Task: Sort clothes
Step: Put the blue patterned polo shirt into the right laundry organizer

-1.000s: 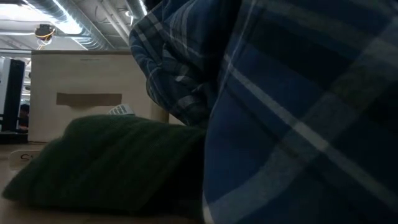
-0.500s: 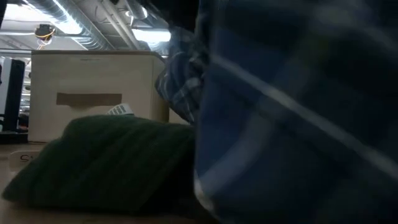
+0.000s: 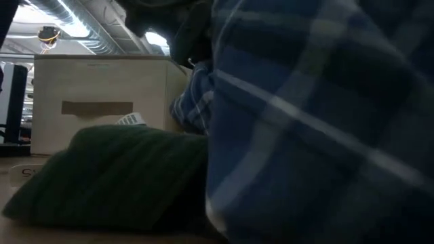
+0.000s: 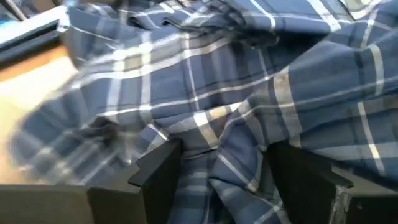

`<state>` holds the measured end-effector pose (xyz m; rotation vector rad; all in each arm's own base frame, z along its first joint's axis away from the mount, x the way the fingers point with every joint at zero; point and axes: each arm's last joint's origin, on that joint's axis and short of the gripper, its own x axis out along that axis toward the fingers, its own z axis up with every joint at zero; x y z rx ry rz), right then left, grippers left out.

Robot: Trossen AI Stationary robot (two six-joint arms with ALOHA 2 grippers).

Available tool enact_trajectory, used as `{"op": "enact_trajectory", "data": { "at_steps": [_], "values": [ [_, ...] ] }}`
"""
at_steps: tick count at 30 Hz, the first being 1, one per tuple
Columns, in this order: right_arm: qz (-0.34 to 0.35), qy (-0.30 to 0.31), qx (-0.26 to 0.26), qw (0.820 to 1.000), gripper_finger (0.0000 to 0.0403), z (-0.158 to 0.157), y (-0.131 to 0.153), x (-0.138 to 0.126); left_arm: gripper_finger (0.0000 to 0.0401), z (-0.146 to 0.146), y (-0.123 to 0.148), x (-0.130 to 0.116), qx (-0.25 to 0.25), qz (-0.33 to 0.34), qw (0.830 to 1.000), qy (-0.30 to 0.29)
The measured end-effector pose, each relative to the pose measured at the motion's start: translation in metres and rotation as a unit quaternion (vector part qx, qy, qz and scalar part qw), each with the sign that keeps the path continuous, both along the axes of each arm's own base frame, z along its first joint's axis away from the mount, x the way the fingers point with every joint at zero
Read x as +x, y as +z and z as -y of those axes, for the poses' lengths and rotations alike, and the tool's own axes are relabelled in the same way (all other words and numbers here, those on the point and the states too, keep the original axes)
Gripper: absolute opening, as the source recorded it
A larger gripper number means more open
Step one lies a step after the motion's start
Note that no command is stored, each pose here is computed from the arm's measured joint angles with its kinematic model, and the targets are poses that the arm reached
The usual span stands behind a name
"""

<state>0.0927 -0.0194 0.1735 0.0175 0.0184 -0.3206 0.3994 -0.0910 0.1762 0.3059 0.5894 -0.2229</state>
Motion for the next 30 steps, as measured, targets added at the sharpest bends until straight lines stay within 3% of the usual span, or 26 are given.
{"op": "enact_trajectory", "data": {
  "at_steps": [5, 15, 20, 30],
  "values": [
    [0.0, -0.002, 0.0, 1.0, 0.0005, 0.0, 0.0, 0.0, 0.0231, -0.007, -0.019, 0.009, -0.079, -0.016, 0.997, 0.006],
    [-0.002, -0.001, 0.0, 1.0, 0.0005, 0.0, 0.0, 0.0, 0.0219, -0.022, -0.062, 0.022, -0.085, -0.034, 0.995, 0.042],
    [-0.003, -0.001, 0.0, 1.0, 0.0005, 0.0, 0.0, 0.0, 0.0164, -0.021, -0.068, 0.023, -0.091, -0.031, 0.995, 0.041],
    [-0.005, -0.002, 0.001, 1.0, 0.0005, 0.0, -0.001, 0.0, 0.0012, -0.017, -0.058, 0.023, -0.102, -0.013, 0.994, 0.025]
  ]
}}
